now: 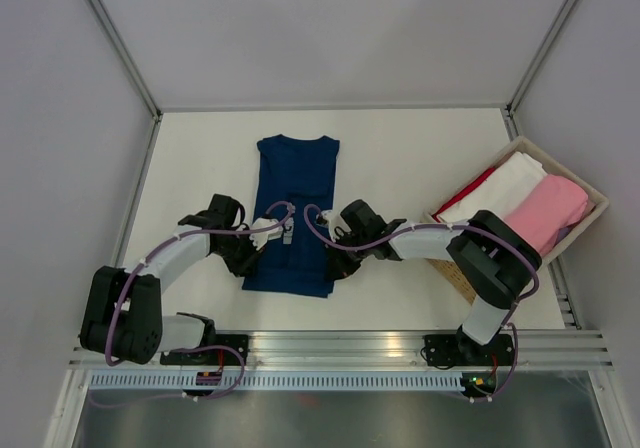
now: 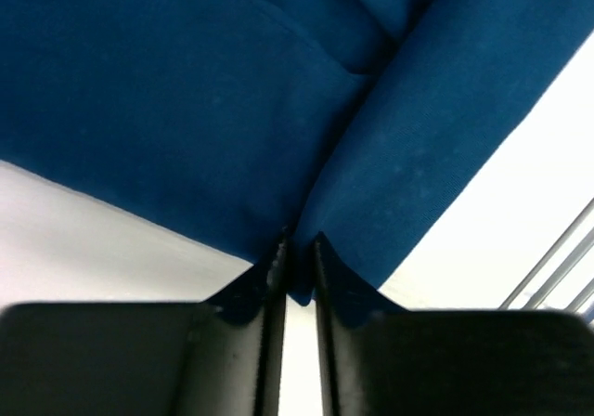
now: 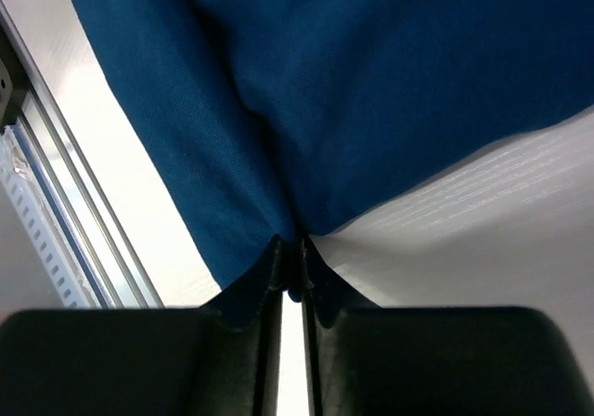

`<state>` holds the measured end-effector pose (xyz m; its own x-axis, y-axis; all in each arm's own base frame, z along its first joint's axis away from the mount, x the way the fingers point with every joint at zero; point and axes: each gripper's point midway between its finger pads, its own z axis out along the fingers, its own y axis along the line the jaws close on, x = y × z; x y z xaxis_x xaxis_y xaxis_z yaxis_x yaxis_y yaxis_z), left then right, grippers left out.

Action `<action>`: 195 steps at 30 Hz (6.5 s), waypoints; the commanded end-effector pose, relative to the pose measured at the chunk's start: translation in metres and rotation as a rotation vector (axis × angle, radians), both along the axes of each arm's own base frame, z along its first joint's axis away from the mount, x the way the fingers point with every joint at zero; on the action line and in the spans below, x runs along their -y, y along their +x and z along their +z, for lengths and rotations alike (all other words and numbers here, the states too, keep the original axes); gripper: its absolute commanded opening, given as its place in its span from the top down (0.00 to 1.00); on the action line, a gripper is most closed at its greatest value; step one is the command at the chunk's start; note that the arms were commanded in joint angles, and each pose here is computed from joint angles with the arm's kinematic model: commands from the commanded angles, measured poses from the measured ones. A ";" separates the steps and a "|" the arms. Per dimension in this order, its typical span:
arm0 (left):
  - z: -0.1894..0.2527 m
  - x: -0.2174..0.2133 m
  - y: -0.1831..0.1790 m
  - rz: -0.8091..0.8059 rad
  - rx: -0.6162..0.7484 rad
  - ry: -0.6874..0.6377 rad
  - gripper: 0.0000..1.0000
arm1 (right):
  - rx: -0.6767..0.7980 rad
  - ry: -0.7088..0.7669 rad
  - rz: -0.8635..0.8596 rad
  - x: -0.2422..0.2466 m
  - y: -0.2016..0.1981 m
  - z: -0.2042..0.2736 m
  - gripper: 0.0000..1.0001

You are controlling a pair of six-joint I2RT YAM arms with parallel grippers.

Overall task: Roll the t-shirts
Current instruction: Roll the tshirt

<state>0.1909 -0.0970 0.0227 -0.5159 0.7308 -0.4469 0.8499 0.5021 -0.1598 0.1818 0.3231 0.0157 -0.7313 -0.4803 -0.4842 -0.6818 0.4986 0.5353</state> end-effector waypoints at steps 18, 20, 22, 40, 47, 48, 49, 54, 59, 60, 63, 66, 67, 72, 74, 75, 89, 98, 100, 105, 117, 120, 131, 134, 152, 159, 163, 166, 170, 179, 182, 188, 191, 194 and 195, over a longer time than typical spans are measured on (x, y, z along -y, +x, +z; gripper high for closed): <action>0.002 -0.002 0.017 0.103 0.027 0.006 0.97 | 0.800 -0.062 0.198 -0.008 -0.033 0.060 0.50; 0.002 -0.002 0.017 0.103 0.029 0.006 0.95 | 0.858 -0.116 0.253 -0.009 -0.041 0.048 0.48; 0.001 -0.002 0.017 0.100 0.030 0.008 0.93 | 0.901 -0.137 0.286 -0.020 -0.040 0.051 0.46; 0.013 -0.009 0.033 0.154 0.083 0.036 0.77 | 0.923 -0.421 0.387 -0.018 -0.039 -0.012 0.94; 0.059 -0.019 0.063 0.253 0.256 0.035 0.59 | 0.767 -0.311 0.375 -0.021 -0.053 -0.005 1.00; 0.063 -0.020 0.064 0.242 0.280 0.034 0.55 | 0.735 -0.275 0.345 -0.020 -0.050 0.001 1.00; 0.066 -0.020 0.064 0.246 0.289 0.035 0.55 | 0.687 -0.226 0.365 -0.023 -0.057 0.002 0.99; 0.058 -0.006 0.038 0.111 0.246 0.023 0.52 | 0.554 -0.095 0.321 -0.023 -0.053 0.011 1.00; 0.056 0.012 0.005 -0.112 0.216 -0.020 0.45 | 0.465 -0.023 0.289 -0.018 -0.046 0.014 1.00; 0.047 0.011 -0.002 -0.162 0.207 -0.006 0.44 | 0.449 -0.008 0.288 -0.017 -0.044 0.015 1.00; 0.030 0.014 -0.019 -0.277 0.190 0.042 0.44 | 0.414 0.032 0.277 -0.017 -0.040 0.020 1.00; 0.022 0.013 -0.021 -0.324 0.211 0.072 0.42 | 0.388 0.069 0.261 -0.017 -0.037 0.024 1.00; 0.021 0.013 -0.018 -0.330 0.225 0.078 0.42 | 0.387 0.072 0.259 -0.018 -0.036 0.024 1.00; 0.008 0.008 -0.027 -0.376 0.214 0.103 0.41 | 0.366 0.092 0.257 -0.019 -0.033 0.028 1.00; -0.001 0.003 -0.023 -0.368 0.233 0.137 0.41 | 0.361 0.098 0.254 -0.019 -0.031 0.030 1.00; -0.004 0.000 -0.021 -0.363 0.245 0.153 0.41 | 0.359 0.102 0.256 -0.020 -0.031 0.031 1.00; 0.001 -0.007 -0.028 -0.302 0.226 0.170 0.98 | 0.281 0.081 0.218 -0.012 -0.037 0.038 1.00; 0.036 0.003 -0.077 -0.464 0.012 0.053 0.98 | 0.022 0.172 0.344 -0.004 -0.093 0.052 1.00; 0.036 0.004 -0.075 -0.480 -0.002 0.037 0.98 | 0.016 0.167 0.347 -0.007 -0.086 0.051 1.00; 0.036 0.004 -0.061 -0.466 -0.028 0.004 0.92 | 0.010 0.216 0.320 -0.016 -0.056 0.056 1.00; 0.039 0.008 -0.026 -0.330 0.004 -0.040 0.51 | -0.031 0.235 0.175 -0.019 -0.004 0.036 1.00; 0.025 0.003 -0.022 -0.290 0.005 -0.004 0.52 | -0.032 0.213 0.169 -0.017 -0.002 0.030 1.00; 0.018 -0.003 0.022 -0.115 0.017 0.006 0.98 | -0.002 0.126 0.101 -0.006 0.013 0.013 0.80; 0.016 0.005 0.020 -0.104 -0.023 -0.040 0.98 | 0.023 0.126 0.078 -0.005 0.018 0.020 0.67; 0.012 0.001 0.016 -0.033 -0.023 -0.019 0.97 | 0.049 0.219 -0.070 -0.023 0.006 0.029 0.43; 0.013 -0.002 0.028 0.020 0.012 0.002 0.90 | 0.025 0.217 -0.088 -0.027 0.010 0.020 0.94; 0.008 -0.018 0.045 0.121 0.057 0.072 0.82 | 0.014 0.175 -0.162 -0.014 0.020 0.008 1.00; 0.013 -0.023 0.056 0.173 0.102 0.091 0.74 | -0.009 0.166 -0.177 -0.011 0.024 0.002 1.00; 0.036 -0.031 0.072 0.261 0.216 0.109 0.66 | -0.010 0.157 -0.179 -0.012 0.026 -0.001 1.00; 0.057 -0.010 0.037 -0.010 0.440 0.262 0.57 | -0.027 0.114 -0.230 -0.010 0.034 -0.005 1.00; 0.045 0.003 0.009 -0.188 0.484 0.262 0.52 | -0.044 0.114 -0.241 -0.011 0.036 -0.005 1.00; 0.018 -0.003 -0.007 -0.347 0.486 0.316 0.46 | -0.057 0.138 -0.236 -0.012 0.039 -0.003 0.99; 0.010 -0.006 0.003 -0.353 0.541 0.348 0.45 | -0.056 0.135 -0.218 -0.011 0.037 -0.004 0.99; 0.001 -0.007 0.008 -0.354 0.569 0.357 0.44 | -0.056 0.140 -0.193 -0.012 0.034 -0.004 0.99; -0.005 -0.008 0.007 -0.360 0.572 0.364 0.44 | -0.057 0.138 -0.193 -0.011 0.034 -0.004 0.99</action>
<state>0.1809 -0.0862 0.0196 -0.0426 0.9569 -0.2872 0.9079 0.1571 0.3887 0.2106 0.3360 0.0178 -0.8407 -0.2436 -0.4837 -0.5334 0.5274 0.6613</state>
